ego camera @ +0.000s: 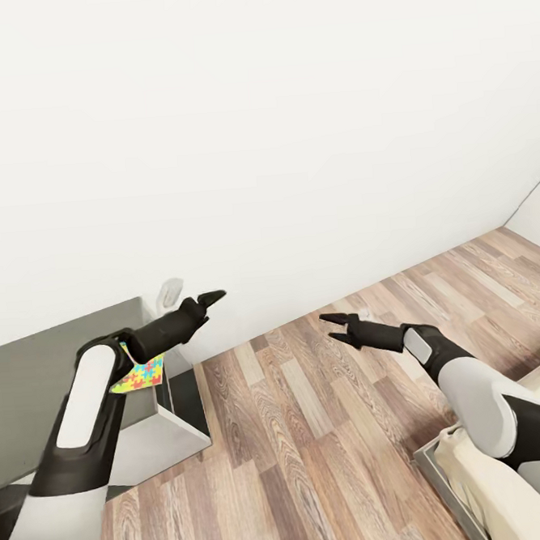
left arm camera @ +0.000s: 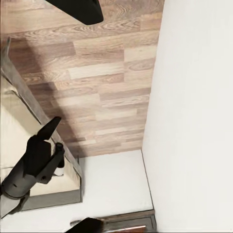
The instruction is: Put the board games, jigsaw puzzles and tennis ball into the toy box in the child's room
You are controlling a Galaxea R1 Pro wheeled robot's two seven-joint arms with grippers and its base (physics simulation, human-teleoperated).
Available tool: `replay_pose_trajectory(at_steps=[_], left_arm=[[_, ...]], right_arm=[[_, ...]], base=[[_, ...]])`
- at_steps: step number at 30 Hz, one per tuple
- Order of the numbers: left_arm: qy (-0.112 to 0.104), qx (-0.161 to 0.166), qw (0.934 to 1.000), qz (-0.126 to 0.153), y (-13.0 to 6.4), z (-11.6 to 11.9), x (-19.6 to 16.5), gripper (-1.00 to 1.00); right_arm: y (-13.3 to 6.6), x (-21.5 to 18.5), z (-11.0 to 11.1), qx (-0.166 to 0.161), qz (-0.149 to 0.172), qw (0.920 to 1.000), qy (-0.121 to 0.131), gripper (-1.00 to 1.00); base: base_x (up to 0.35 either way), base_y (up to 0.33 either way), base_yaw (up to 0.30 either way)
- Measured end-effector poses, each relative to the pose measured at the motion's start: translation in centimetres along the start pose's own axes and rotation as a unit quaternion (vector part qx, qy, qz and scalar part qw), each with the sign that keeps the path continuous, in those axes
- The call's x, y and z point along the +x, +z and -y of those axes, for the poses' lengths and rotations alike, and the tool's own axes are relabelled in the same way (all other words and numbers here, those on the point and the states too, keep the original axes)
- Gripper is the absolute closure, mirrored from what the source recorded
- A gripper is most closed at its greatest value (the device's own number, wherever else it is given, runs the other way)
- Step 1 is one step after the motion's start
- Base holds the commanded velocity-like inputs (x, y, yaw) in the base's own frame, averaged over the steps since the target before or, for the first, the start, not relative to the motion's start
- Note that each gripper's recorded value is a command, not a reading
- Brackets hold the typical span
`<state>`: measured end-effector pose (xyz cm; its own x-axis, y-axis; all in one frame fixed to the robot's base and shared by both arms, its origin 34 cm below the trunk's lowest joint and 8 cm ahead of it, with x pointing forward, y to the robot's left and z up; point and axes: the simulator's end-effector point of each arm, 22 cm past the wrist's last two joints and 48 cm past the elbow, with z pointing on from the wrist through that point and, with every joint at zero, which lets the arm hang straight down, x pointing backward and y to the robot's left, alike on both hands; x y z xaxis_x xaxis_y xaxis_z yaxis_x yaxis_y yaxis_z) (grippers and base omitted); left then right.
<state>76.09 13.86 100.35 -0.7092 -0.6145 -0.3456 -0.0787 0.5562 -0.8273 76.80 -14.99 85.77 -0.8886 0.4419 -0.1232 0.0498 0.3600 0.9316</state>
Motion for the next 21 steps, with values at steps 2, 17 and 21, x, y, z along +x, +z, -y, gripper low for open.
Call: replay_pose_trajectory(at_steps=[2,17,21], left_arm=[[0.005,0.006,0.9999,-0.010,0.4,0.7,0.9,-1.00],[0.008,0.060,0.9967,-0.055,2.5,6.3,5.3,-1.00],[0.000,0.075,0.9954,-0.060,2.4,7.4,5.7,-1.00]], right_arm=[[-0.1,0.0,-1.2,-0.028,0.002,0.9996,-0.002,-1.00],[-4.3,-0.7,-6.1,-0.172,0.011,0.9849,-0.014,-1.00],[-5.4,-1.1,-6.7,-0.189,0.014,0.9818,-0.017,-1.00]], base=[[0.000,0.000,0.000],[0.000,0.000,0.033],[0.000,0.000,0.153]])
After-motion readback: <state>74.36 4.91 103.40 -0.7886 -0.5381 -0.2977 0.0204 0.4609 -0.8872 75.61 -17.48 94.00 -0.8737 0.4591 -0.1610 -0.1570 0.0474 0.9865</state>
